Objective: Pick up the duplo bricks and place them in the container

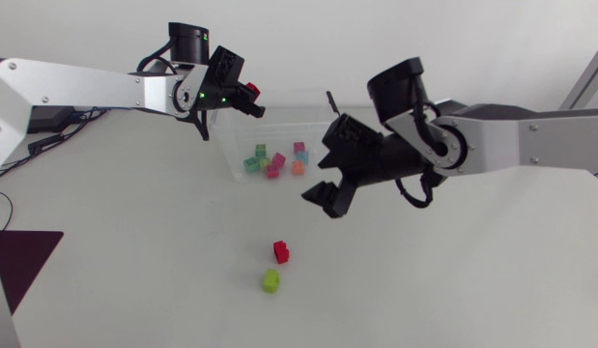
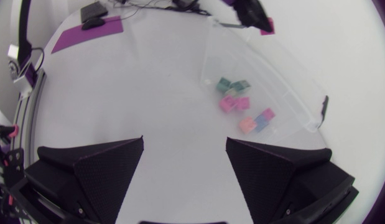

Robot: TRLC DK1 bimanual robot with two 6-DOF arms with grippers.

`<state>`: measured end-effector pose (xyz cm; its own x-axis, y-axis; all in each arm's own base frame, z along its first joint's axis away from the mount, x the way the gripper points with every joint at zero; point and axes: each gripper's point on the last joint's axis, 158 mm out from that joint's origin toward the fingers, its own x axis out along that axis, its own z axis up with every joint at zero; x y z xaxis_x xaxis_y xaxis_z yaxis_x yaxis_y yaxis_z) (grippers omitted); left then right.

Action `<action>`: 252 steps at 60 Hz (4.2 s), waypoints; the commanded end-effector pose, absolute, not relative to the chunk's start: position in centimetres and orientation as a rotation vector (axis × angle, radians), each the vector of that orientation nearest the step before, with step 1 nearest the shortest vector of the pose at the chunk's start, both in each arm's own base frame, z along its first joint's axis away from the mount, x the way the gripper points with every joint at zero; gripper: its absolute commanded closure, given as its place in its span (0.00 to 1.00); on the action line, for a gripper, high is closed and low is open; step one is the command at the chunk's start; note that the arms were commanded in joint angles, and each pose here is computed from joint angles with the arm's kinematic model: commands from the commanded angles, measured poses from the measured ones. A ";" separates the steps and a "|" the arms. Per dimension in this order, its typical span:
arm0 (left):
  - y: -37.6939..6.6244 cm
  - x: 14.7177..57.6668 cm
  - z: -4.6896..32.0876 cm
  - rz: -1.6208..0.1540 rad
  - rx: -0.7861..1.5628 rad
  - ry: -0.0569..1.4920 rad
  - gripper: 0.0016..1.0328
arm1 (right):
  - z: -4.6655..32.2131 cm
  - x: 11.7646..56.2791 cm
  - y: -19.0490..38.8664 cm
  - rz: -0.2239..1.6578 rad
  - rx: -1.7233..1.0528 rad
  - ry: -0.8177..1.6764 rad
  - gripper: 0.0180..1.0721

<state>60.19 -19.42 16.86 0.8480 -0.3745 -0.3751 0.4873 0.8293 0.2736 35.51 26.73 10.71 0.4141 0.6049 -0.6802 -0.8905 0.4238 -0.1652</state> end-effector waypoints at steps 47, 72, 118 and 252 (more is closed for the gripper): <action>-15.2 33.6 12.6 -0.835 0.678 0.484 0.04 | -1.3 28.9 31.8 1.466 -1.144 0.946 0.11; -17.4 25.7 6.5 -1.078 0.792 0.512 0.04 | -3.5 28.9 31.8 1.492 -1.198 1.018 0.78; -26.3 25.2 -1.4 -1.459 0.911 0.554 0.06 | 10.6 33.1 25.0 1.219 -0.843 0.759 0.78; -11.3 54.6 23.3 -0.213 0.386 0.290 0.04 | 22.7 36.0 3.5 0.172 -0.432 0.227 0.05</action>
